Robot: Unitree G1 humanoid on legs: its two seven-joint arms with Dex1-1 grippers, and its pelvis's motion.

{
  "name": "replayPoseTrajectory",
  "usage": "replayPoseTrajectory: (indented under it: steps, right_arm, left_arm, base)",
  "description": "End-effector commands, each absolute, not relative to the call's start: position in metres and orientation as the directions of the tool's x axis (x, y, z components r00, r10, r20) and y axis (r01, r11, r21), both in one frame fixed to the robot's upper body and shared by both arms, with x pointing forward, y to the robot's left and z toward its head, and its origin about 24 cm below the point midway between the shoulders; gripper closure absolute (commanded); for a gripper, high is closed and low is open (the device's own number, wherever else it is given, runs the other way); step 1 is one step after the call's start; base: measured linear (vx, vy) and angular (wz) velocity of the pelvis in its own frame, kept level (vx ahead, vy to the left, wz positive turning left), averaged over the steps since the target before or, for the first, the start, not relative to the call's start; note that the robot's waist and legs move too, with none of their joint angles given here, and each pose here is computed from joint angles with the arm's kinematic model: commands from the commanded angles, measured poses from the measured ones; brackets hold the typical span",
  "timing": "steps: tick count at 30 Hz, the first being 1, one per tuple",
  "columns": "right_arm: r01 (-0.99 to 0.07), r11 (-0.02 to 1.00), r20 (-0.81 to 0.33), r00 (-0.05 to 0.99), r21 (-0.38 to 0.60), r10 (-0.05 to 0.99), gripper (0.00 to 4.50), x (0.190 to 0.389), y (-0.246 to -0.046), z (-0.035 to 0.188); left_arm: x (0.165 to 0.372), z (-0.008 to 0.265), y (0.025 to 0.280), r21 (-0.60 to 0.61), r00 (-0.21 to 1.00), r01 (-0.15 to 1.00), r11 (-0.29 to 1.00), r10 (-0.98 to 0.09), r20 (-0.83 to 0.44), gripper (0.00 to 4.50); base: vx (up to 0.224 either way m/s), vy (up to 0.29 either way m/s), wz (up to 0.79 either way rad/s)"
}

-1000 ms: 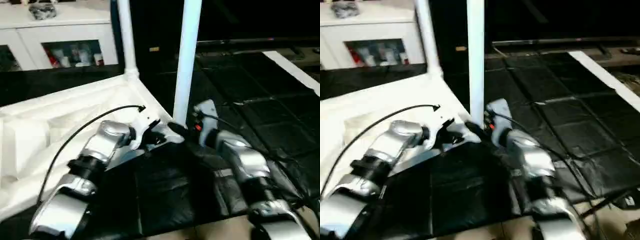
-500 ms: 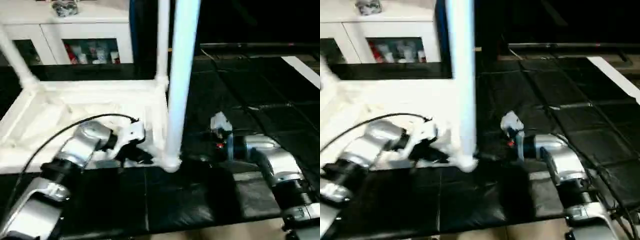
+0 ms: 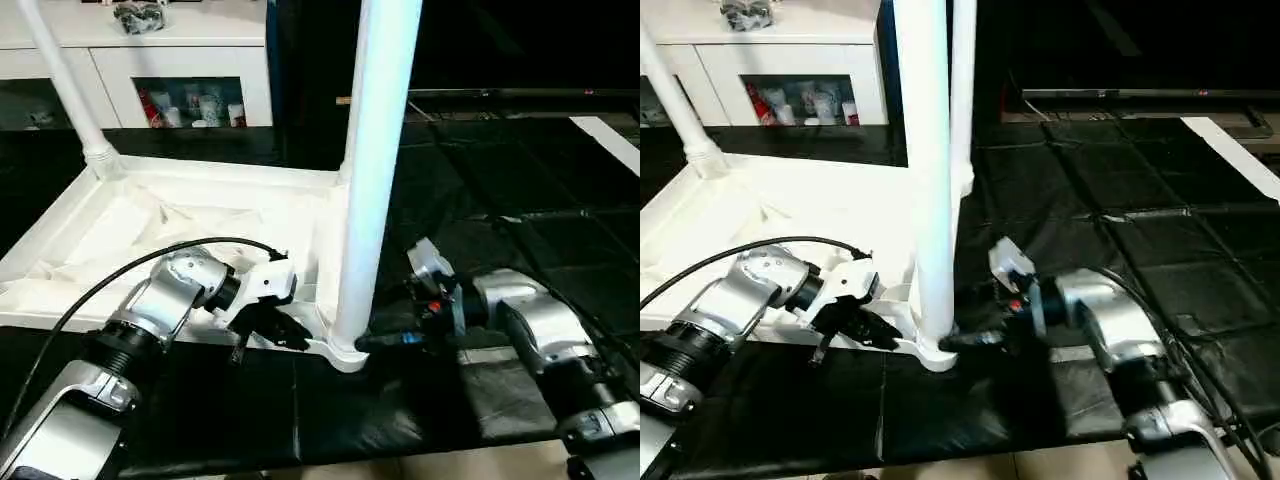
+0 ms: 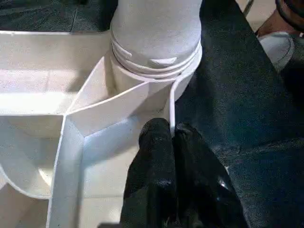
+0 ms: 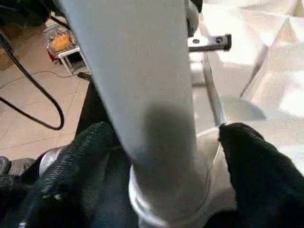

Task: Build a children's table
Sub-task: Rotate leg to tighten

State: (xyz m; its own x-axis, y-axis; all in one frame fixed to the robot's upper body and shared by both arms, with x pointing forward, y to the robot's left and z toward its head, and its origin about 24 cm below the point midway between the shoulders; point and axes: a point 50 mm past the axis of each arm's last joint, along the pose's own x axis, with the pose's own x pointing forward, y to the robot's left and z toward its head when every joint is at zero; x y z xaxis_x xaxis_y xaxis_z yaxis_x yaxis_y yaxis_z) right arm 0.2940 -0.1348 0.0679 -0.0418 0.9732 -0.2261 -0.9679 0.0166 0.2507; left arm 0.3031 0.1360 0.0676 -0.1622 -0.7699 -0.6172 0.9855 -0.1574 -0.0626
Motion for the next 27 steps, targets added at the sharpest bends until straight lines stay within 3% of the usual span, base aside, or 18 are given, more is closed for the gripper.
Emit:
replayPoseTrajectory:
  steps: [1,12,19,23,24,27]
  right_arm:
    - [-0.969,-0.013,-0.219,-0.069,0.247,0.973,1.0,0.296,-0.131,0.071]
    - [-0.964,-0.027,-0.218,-0.087,0.263,0.972,1.97,0.296,-0.127,0.068]
    - [-0.96,-0.043,-0.215,-0.105,0.275,0.971,2.33,0.294,-0.125,0.066]
    - [-0.954,-0.04,-0.19,-0.1,0.296,0.977,2.38,0.291,-0.124,0.066]
    - [-0.949,0.04,-0.184,-0.019,0.313,0.983,2.38,0.291,-0.118,0.063]
    - [-0.932,0.186,-0.213,0.122,0.31,0.969,2.4,0.297,-0.11,0.058]
  left_arm:
    - [0.298,0.071,0.126,-0.061,-0.235,0.966,-0.251,-0.757,-0.609,4.5]
    - [0.297,0.068,0.126,-0.057,-0.229,0.967,-0.247,-0.756,-0.613,4.5]
    - [0.298,0.067,0.127,-0.051,-0.211,0.972,-0.229,-0.759,-0.616,4.5]
    - [0.304,0.067,0.125,-0.048,-0.142,0.989,-0.143,-0.782,-0.606,4.5]
    - [0.312,0.068,0.118,-0.047,-0.059,0.998,-0.039,-0.813,-0.579,4.5]
    - [0.318,0.07,0.11,-0.055,0.015,0.997,0.055,-0.831,-0.556,4.5]
  base:
    - [0.0,0.0,0.0]
    - [0.0,0.0,0.0]
    - [0.0,0.0,0.0]
    - [0.0,0.0,0.0]
    - [0.0,0.0,0.0]
    - [0.0,0.0,0.0]
